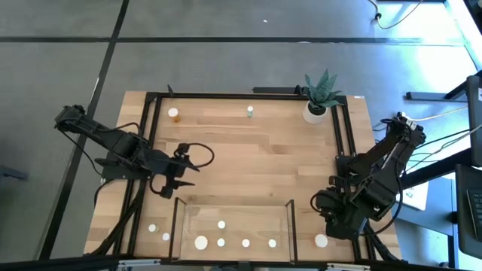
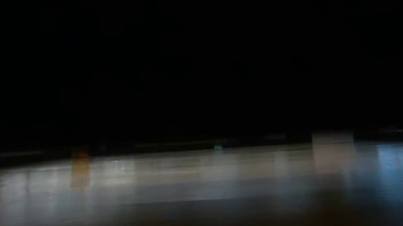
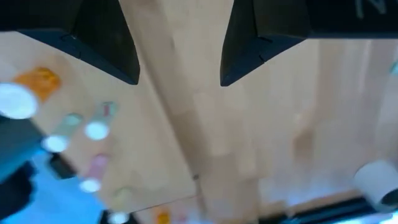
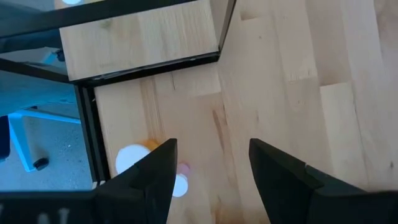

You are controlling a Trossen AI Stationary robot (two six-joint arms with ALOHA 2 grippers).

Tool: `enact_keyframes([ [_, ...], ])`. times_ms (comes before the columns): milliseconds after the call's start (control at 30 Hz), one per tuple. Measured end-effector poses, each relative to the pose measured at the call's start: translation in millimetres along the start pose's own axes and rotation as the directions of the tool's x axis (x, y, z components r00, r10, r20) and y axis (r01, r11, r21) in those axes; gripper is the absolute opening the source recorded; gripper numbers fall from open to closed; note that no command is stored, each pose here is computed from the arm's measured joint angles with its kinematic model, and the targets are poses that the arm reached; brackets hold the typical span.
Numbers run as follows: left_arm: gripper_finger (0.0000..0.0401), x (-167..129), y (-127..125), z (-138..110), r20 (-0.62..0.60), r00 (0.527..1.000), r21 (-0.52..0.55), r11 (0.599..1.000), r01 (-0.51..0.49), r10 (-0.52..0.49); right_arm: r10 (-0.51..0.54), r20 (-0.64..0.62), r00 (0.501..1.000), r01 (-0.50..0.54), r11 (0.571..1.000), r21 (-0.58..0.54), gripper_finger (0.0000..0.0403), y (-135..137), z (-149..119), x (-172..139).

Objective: Pick and place medicine bottles onto shelf by color
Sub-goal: Put the bottom orange pill bottle on the shelf aligned with the other orange pill bottle

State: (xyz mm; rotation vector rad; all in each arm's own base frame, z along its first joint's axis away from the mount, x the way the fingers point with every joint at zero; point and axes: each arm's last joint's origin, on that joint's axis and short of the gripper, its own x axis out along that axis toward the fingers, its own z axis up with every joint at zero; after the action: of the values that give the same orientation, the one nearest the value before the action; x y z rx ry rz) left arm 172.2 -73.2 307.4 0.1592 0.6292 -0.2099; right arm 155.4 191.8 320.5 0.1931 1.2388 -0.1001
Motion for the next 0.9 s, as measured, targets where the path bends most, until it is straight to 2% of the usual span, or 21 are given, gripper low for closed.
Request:
enact_keyframes([
  [133,0.0218,-0.1,-1.7,2.6,0.025,0.998,0.048,0.997,0.053,-0.054,0.000,0.000,1.000,0.000,1.000,-0.007,0.0202,0.0,0.0,0.0],
  [267,0.0218,-0.1,-1.7,2.3,0.022,0.998,0.059,0.997,0.053,-0.055,0.005,0.004,1.000,-0.005,0.999,-0.042,0.0202,0.6,0.3,0.1],
  [733,0.0218,-0.1,-1.7,2.3,0.022,0.998,0.055,0.997,0.052,-0.054,0.009,0.005,1.000,-0.009,0.999,-0.039,0.0202,1.1,0.6,0.2],
  [833,0.0218,-0.1,-1.7,2.3,0.022,0.998,0.054,0.997,0.052,-0.054,0.036,0.011,0.999,-0.035,0.999,-0.034,0.0202,3.5,1.6,0.2],
  [900,0.0218,-0.1,-1.7,2.3,0.022,0.998,0.054,0.997,0.052,-0.054,0.079,-0.013,0.997,-0.080,0.993,-0.088,0.0202,7.1,0.8,0.1],
])
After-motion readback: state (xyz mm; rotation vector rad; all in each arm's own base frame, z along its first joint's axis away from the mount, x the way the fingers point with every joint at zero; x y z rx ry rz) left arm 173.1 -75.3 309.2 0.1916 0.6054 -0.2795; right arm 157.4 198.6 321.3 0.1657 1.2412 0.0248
